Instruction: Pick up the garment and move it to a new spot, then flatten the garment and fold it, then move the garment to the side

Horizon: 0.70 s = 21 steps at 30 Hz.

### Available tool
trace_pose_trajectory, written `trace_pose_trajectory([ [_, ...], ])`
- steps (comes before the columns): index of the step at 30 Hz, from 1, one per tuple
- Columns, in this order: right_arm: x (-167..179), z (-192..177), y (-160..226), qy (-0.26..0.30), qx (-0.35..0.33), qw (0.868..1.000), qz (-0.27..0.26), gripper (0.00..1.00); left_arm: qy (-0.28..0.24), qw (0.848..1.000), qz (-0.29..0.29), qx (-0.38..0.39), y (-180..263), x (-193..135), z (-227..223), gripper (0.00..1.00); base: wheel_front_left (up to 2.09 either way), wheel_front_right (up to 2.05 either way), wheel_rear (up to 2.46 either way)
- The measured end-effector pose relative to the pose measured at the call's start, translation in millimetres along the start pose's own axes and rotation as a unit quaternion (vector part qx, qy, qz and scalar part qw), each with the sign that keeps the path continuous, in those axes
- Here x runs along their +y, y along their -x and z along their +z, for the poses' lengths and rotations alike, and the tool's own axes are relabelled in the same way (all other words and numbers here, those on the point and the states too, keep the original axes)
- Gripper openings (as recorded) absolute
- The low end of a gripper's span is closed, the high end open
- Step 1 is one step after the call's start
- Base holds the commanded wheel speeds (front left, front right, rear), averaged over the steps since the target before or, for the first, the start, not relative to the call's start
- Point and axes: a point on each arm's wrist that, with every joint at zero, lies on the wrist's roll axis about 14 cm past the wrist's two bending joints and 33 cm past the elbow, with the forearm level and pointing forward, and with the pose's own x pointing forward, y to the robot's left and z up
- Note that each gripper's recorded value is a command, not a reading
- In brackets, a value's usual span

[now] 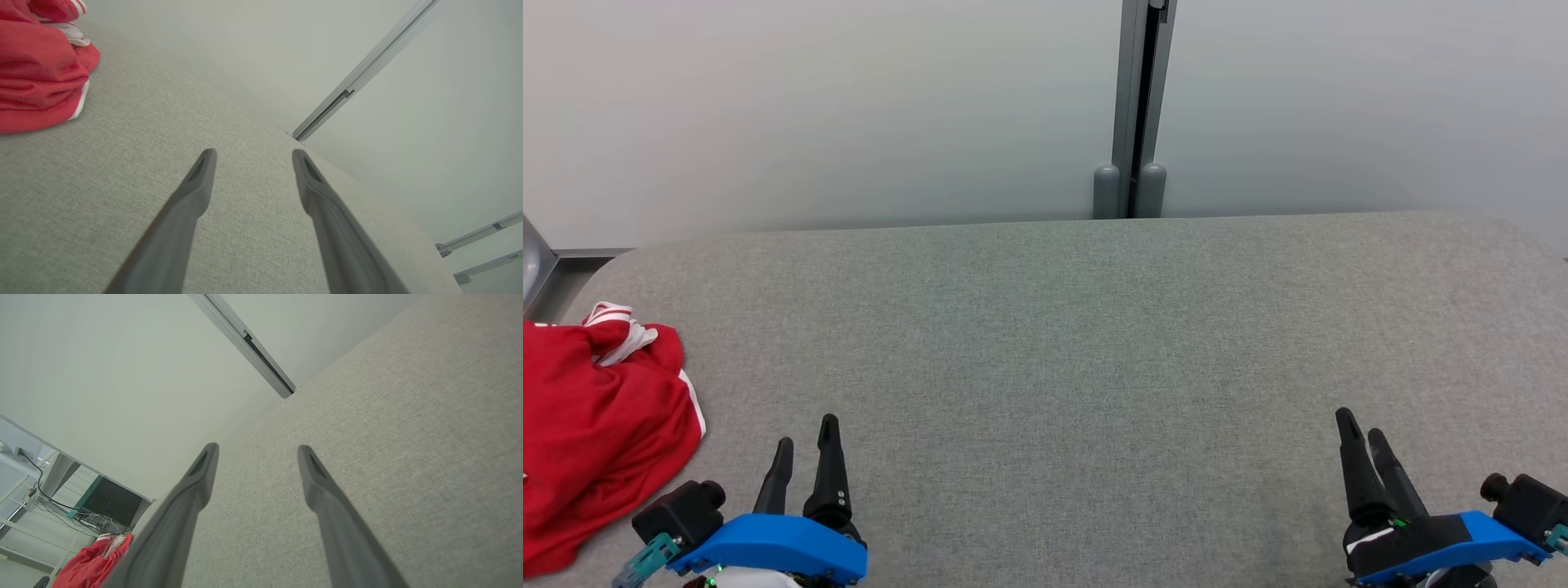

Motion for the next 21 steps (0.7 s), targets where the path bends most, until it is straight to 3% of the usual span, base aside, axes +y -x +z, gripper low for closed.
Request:
trace_pose_trajectory([
  [21, 5.1, -0.2, 0.1, 0.115, -0.004, 0.993, 0.013, 1.00, -0.124, 0.992, -0.016, -0.011, 1.9, -8.4, -1.2, 1.00, 0.00, 0.00, 0.00],
])
